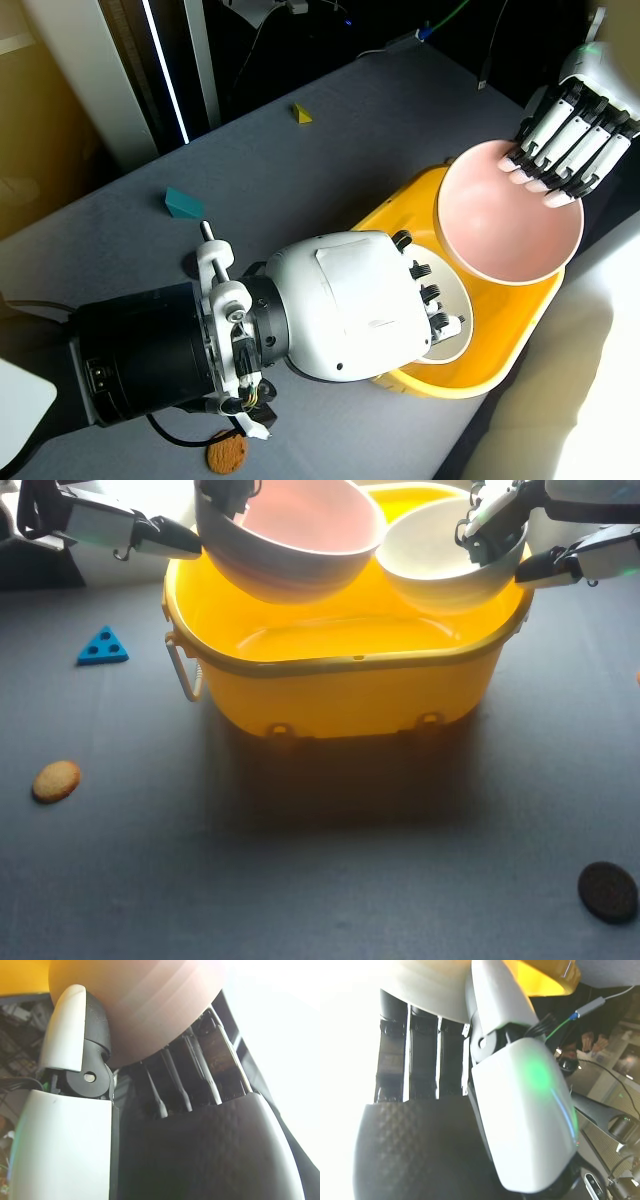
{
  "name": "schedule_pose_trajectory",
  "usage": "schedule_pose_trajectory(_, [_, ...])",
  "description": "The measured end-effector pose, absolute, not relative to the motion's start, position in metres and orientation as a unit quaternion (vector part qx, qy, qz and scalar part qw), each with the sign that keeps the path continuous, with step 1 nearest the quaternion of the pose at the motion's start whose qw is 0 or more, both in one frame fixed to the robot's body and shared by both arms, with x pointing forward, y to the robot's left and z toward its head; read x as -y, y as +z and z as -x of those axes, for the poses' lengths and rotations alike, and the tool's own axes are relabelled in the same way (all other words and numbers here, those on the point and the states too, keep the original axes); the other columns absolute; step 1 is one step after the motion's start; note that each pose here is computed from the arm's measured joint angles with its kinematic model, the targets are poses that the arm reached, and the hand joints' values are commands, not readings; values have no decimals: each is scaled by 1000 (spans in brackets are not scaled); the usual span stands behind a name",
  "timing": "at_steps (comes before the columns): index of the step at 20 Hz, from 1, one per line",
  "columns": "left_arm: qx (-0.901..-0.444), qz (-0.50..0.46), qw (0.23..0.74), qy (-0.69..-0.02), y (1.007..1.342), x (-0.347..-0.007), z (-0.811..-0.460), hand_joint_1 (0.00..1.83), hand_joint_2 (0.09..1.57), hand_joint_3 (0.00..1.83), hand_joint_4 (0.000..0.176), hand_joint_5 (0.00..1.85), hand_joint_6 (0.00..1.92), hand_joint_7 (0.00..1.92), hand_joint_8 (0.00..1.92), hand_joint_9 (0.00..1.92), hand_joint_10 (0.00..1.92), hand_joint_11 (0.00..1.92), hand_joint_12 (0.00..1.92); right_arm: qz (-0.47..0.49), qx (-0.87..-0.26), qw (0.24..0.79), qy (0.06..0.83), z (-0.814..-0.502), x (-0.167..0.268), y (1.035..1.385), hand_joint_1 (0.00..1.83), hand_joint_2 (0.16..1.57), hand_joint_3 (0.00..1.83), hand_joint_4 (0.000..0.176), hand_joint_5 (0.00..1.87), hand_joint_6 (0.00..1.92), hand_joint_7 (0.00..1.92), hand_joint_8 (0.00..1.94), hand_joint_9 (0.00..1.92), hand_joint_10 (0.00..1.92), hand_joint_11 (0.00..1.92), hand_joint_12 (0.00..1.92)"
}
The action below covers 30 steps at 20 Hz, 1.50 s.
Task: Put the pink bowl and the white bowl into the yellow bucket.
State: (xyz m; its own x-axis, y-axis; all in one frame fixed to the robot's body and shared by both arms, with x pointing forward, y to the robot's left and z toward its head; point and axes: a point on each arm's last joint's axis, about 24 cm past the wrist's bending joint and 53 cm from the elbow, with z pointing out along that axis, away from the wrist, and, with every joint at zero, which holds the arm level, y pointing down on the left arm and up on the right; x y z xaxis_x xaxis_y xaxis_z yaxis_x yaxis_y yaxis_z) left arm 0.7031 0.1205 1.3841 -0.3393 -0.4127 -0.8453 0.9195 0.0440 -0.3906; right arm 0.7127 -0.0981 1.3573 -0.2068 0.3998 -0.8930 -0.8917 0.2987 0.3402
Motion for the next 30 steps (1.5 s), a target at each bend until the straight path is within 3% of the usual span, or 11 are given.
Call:
schedule_pose_trajectory(4, [-503, -254, 518, -644, 1386, -120, -702, 1360, 1152, 1, 0, 829, 1272, 967, 996, 804, 1222, 529, 1157, 222, -549, 590, 550, -713, 98, 1358, 1370, 1130, 0, 0, 889, 1047, 1015, 980, 824, 1278, 516, 1410])
schedule_pose_trajectory(5, [-503, -254, 518, -644, 1386, -120, -702, 1352, 1181, 5, 0, 764, 1326, 911, 1107, 739, 1329, 462, 1158, 222, -549, 590, 550, -713, 98, 1358, 1214, 1186, 11, 0, 777, 1256, 899, 1157, 689, 999, 393, 1458])
schedule_pose_trajectory(6, [-503, -255, 517, -644, 1386, -120, -702, 1233, 1191, 3, 0, 562, 773, 753, 672, 648, 850, 329, 1170, 222, -549, 590, 550, -713, 98, 1358, 1113, 1237, 2, 0, 729, 1342, 762, 705, 627, 782, 300, 1442])
schedule_pose_trajectory(7, [-504, -255, 517, -643, 1386, -120, -702, 937, 1243, 8, 0, 314, 414, 576, 354, 499, 568, 143, 1236, 222, -549, 590, 549, -713, 99, 1358, 1067, 1162, 0, 0, 556, 640, 689, 382, 564, 565, 226, 1331])
schedule_pose_trajectory(8, [-504, -256, 517, -642, 1385, -120, -702, 620, 1293, 10, 0, 270, 226, 502, 157, 405, 374, 28, 1284, 222, -549, 591, 548, -713, 99, 1358, 990, 1118, 0, 0, 532, 273, 664, 152, 532, 350, 156, 1256])
schedule_pose_trajectory(10, [-503, -257, 518, -643, 1386, -120, -701, 377, 1259, 0, 0, 315, 69, 473, 18, 391, 159, 0, 1225, 222, -548, 590, 550, -713, 98, 1359, 884, 1097, 0, 0, 491, 36, 569, 9, 497, 108, 35, 1220])
schedule_pose_trajectory(12, [-501, -257, 519, -643, 1388, -121, -701, 325, 1168, 0, 0, 246, 8, 336, 1, 293, 41, 0, 981, 221, -548, 588, 552, -712, 98, 1359, 618, 1109, 2, 0, 438, 2, 479, 0, 449, 37, 3, 1160])
schedule_pose_trajectory(16, [-507, -267, 511, -641, 1383, -117, -695, 210, 1122, 0, 0, 167, 3, 225, 0, 201, 5, 0, 689, 210, -555, 572, 566, -711, 99, 1355, 647, 1050, 0, 0, 254, 2, 301, 2, 300, 4, 0, 864])
schedule_pose_trajectory(20, [-519, -308, 477, -639, 1363, -103, -662, 192, 1069, 0, 0, 79, 0, 112, 0, 90, 0, 0, 371, 236, -563, 555, 565, -680, 97, 1347, 343, 972, 0, 0, 197, 0, 247, 0, 243, 0, 0, 737])
schedule_pose_trajectory(22, [-526, -321, 458, -641, 1349, -97, -644, 173, 1048, 0, 0, 2, 0, 4, 0, 3, 0, 0, 26, 264, -564, 544, 563, -662, 85, 1342, 279, 942, 0, 0, 146, 1, 197, 2, 190, 3, 0, 582])
schedule_pose_trajectory(30, [-589, -367, 372, -616, 1259, -93, -554, 104, 955, 0, 0, 0, 0, 0, 0, 0, 0, 0, 0, 343, -553, 532, 541, -597, 59, 1336, 132, 786, 0, 0, 50, 4, 77, 2, 68, 2, 0, 186])
